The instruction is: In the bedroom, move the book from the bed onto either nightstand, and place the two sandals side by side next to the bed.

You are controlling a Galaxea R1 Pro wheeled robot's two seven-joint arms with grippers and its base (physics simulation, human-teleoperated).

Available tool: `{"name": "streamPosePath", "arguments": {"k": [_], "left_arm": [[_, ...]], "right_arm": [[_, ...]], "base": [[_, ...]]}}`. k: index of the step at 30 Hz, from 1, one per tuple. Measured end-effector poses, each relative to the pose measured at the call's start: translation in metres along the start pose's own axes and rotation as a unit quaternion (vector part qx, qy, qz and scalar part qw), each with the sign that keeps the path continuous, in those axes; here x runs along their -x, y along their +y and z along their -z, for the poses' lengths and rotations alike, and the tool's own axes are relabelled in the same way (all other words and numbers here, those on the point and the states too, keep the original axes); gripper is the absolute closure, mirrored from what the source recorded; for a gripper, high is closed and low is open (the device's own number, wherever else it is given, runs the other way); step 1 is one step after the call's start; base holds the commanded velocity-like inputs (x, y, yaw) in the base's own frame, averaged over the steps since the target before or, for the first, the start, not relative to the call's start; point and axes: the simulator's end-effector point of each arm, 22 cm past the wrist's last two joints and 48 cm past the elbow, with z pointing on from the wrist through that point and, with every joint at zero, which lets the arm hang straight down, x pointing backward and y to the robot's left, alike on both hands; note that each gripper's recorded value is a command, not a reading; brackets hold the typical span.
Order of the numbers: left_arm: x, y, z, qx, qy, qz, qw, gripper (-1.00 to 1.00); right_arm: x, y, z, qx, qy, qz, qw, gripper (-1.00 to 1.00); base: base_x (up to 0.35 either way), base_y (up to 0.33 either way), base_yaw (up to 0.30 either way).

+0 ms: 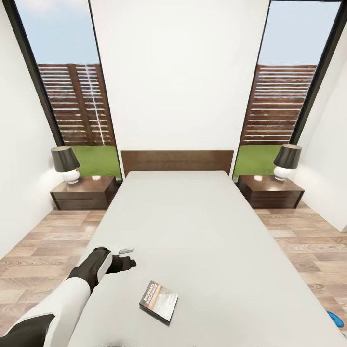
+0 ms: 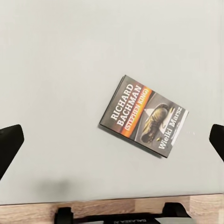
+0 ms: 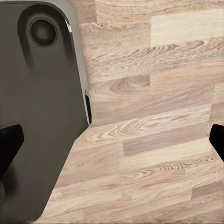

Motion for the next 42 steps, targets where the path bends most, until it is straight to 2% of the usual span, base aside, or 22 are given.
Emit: {"name": "streamPosePath", "arguments": {"k": [7, 16, 23, 30, 42], "left_arm": [[-0.004, 0.000, -0.005, -0.001, 0.005, 0.001, 1.0000, -1.00], [-0.005, 0.001, -0.010, 0.000, 0.007, 0.001, 1.0000, -1.00], [0.024, -0.003, -0.005, -0.001, -0.011, -0.001, 0.9999, -1.00], [0.041, -0.002, -0.003, 0.003, -0.022, -0.005, 0.9997, -1.00], [0.041, -0.002, -0.010, 0.004, -0.021, -0.006, 0.9998, -1.00]], "right_arm": [[-0.022, 0.006, 0.001, 0.007, 0.034, 0.004, 0.9994, -1.00], [-0.034, 0.013, 0.002, 0.012, 0.052, 0.008, 0.9986, -1.00], [-0.048, 0.013, 0.004, 0.013, 0.079, 0.015, 0.9967, -1.00], [-0.055, 0.015, 0.005, 0.014, 0.090, 0.019, 0.9957, -1.00], [-0.076, 0.012, 0.006, 0.012, 0.109, 0.023, 0.9937, -1.00]], "base": [[0.000, 0.000, 0.000], [0.000, 0.000, 0.000], [0.000, 0.000, 0.000], [0.000, 0.000, 0.000], [0.000, 0.000, 0.000]]}}
